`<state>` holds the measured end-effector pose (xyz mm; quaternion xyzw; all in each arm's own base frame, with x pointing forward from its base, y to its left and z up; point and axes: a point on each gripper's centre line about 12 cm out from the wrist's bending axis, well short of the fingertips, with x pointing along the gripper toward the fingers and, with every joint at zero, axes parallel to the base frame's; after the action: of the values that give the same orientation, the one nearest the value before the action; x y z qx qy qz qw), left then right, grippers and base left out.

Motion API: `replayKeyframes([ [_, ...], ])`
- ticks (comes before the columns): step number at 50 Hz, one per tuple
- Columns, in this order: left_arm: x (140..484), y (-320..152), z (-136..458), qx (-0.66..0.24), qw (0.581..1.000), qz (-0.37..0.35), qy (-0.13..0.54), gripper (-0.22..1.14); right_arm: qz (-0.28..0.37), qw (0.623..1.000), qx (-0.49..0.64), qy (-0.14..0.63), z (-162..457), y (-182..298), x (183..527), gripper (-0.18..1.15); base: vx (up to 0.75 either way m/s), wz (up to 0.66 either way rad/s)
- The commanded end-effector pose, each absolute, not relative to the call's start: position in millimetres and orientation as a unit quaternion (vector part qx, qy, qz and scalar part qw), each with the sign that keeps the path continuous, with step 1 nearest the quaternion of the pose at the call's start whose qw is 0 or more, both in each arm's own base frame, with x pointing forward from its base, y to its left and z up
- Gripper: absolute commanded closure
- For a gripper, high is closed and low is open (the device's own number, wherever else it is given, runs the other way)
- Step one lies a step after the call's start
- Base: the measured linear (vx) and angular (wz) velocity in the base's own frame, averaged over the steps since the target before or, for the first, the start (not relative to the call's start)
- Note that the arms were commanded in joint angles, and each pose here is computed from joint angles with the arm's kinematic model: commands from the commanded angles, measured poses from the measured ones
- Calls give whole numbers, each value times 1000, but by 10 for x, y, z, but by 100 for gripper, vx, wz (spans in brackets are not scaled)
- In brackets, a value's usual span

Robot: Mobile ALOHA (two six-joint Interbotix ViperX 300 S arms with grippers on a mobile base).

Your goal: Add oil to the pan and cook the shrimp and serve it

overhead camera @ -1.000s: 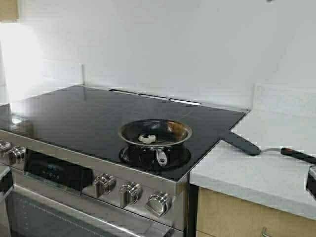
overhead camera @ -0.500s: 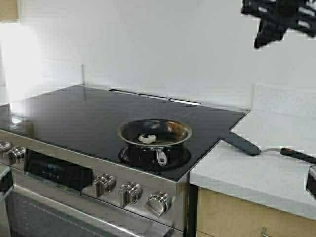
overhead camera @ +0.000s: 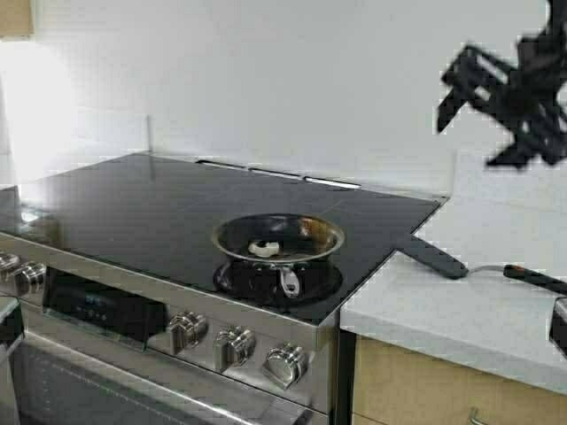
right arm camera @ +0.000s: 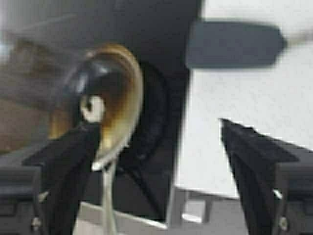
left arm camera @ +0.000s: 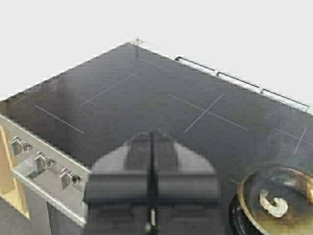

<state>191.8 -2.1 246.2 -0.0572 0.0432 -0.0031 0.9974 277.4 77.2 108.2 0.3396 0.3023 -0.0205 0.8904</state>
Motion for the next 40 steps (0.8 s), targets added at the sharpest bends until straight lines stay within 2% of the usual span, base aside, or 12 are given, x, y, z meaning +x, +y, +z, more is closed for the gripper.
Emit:
replayKeyframes([
  [1,1938,-18,2514,-57,998,-3,36,89,-31,886,357,295,940,861,2764,-6,0,0],
  [18,1936,-18,2528,-57,998,-3,33,89,-119,870,388,281,490,860,2768,-6,0,0],
  [40,1926,-19,2543,-57,998,-3,29,89,-151,820,488,259,-154,954,2989,-5,0,0],
])
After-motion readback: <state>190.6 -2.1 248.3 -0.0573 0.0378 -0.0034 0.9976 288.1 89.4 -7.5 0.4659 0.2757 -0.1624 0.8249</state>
